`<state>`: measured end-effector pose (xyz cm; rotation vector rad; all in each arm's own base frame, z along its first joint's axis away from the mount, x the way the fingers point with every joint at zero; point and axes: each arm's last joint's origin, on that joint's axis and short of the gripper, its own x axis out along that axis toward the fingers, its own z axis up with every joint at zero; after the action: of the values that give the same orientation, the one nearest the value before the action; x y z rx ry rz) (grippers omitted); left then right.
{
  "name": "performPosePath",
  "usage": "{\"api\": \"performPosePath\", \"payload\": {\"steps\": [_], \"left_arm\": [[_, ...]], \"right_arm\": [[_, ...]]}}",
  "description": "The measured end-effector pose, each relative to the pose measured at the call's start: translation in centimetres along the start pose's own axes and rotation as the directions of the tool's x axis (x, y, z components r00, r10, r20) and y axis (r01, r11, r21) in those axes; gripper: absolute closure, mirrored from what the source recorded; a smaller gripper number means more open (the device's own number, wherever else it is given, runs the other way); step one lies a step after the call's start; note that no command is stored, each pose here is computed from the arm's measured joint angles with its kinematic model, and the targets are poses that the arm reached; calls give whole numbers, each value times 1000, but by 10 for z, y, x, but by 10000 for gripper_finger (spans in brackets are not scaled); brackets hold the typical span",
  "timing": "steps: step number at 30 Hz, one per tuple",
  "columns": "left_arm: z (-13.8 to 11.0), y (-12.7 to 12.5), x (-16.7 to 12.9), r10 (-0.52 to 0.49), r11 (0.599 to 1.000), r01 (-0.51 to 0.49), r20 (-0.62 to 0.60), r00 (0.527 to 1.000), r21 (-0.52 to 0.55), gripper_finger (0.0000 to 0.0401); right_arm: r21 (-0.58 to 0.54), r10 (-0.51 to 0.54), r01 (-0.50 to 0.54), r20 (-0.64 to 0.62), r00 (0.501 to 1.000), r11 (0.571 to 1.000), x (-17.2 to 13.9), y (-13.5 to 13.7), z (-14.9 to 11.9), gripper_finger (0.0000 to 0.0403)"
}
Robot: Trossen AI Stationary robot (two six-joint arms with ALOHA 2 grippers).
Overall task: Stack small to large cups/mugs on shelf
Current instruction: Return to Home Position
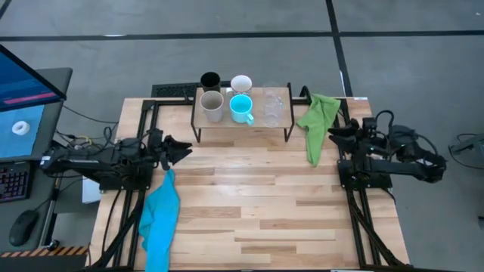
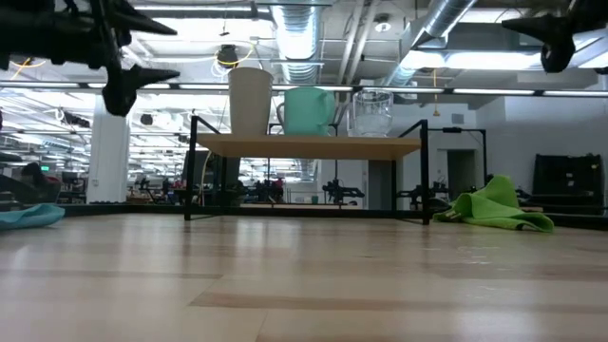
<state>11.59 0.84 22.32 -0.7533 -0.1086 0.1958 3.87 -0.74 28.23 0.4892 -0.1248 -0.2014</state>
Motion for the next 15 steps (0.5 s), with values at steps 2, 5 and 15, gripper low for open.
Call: {"api": "performPosePath", "payload": {"steps": [2, 5, 15], "left_arm": [[-5, 5, -2, 10, 1000, -10, 4, 1000, 0, 140], [-10, 10, -4, 17, 1000, -17, 8, 1000, 0, 140], [-22, 22, -4, 123, 986, -129, -63, 990, -106, 140]], "right_arm": [[-1, -6, 6, -12, 1000, 1000, 1, -1, -3, 187], [4, -15, 15, -29, 999, 1000, 3, -3, -7, 187], [112, -75, 91, -144, 987, 989, 2, -9, -18, 187]]}}
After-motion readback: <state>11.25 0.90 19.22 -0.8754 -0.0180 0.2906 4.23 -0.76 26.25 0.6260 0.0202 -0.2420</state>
